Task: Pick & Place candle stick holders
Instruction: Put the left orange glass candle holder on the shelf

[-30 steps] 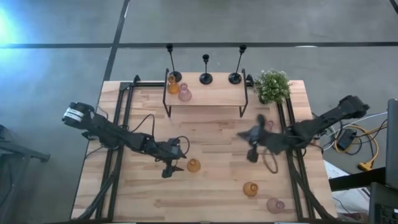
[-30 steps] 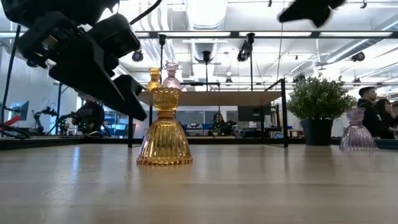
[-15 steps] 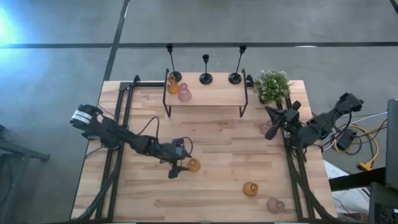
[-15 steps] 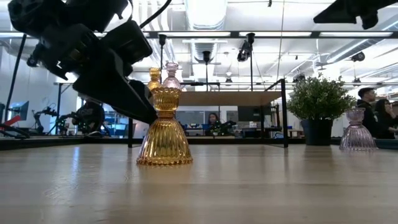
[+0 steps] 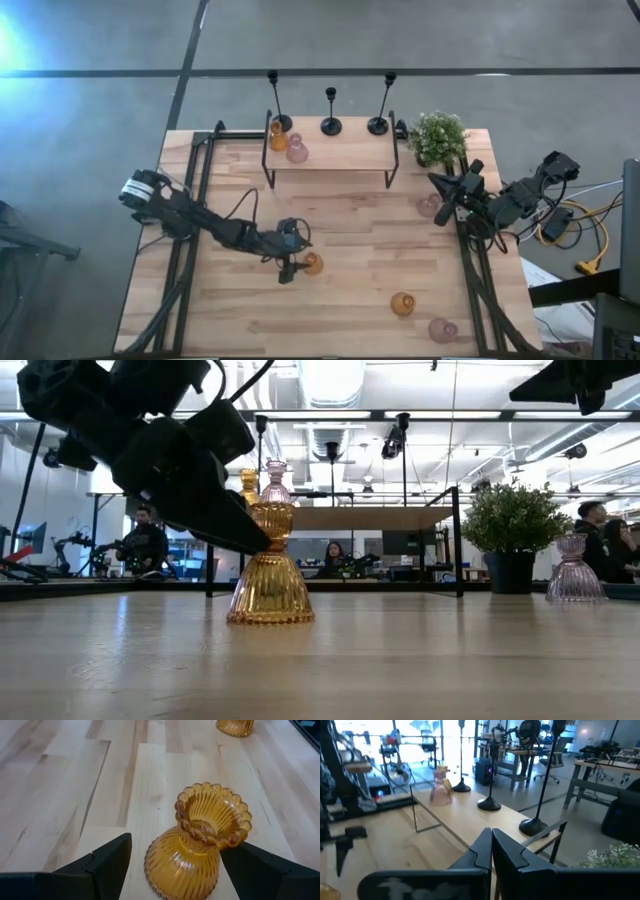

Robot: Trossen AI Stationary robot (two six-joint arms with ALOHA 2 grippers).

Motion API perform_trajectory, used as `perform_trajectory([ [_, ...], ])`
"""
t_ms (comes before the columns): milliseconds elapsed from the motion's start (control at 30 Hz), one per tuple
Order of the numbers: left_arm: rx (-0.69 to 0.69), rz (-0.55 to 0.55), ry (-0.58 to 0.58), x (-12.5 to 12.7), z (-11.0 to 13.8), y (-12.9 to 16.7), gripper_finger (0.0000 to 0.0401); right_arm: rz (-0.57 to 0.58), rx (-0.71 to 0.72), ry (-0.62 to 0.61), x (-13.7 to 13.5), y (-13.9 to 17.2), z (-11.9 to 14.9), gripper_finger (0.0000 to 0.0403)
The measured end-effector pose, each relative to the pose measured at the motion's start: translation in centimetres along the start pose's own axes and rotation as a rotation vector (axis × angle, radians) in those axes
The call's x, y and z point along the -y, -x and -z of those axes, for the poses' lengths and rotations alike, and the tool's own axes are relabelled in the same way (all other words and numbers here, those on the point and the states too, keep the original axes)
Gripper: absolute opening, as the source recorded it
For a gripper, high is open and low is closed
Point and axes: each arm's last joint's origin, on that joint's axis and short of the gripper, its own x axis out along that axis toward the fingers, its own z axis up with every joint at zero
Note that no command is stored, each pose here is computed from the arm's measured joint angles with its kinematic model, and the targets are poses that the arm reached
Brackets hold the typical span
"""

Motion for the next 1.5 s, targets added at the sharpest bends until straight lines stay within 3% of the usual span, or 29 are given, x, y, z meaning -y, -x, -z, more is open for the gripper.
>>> perform_trajectory([
  [767,0.049,0.038,0.038,0.1,1.1,-2.3,0.0295,0.008,-0.023,0.084,0.2,0.0,0.6,0.0008],
  [933,0.06,0.035,0.031,0.2,0.8,-2.4,0.0263,0.008,-0.023,0.084,0.2,0.0,0.6,0.0008],
  [1367,0.099,0.018,-0.028,0.2,0.3,-2.4,0.013,0.009,-0.022,0.083,0.2,0.0,0.6,0.0009],
  [1500,0.103,0.016,-0.031,0.3,0.1,-2.5,0.0129,0.009,-0.022,0.083,0.2,0.0,0.6,0.0009],
])
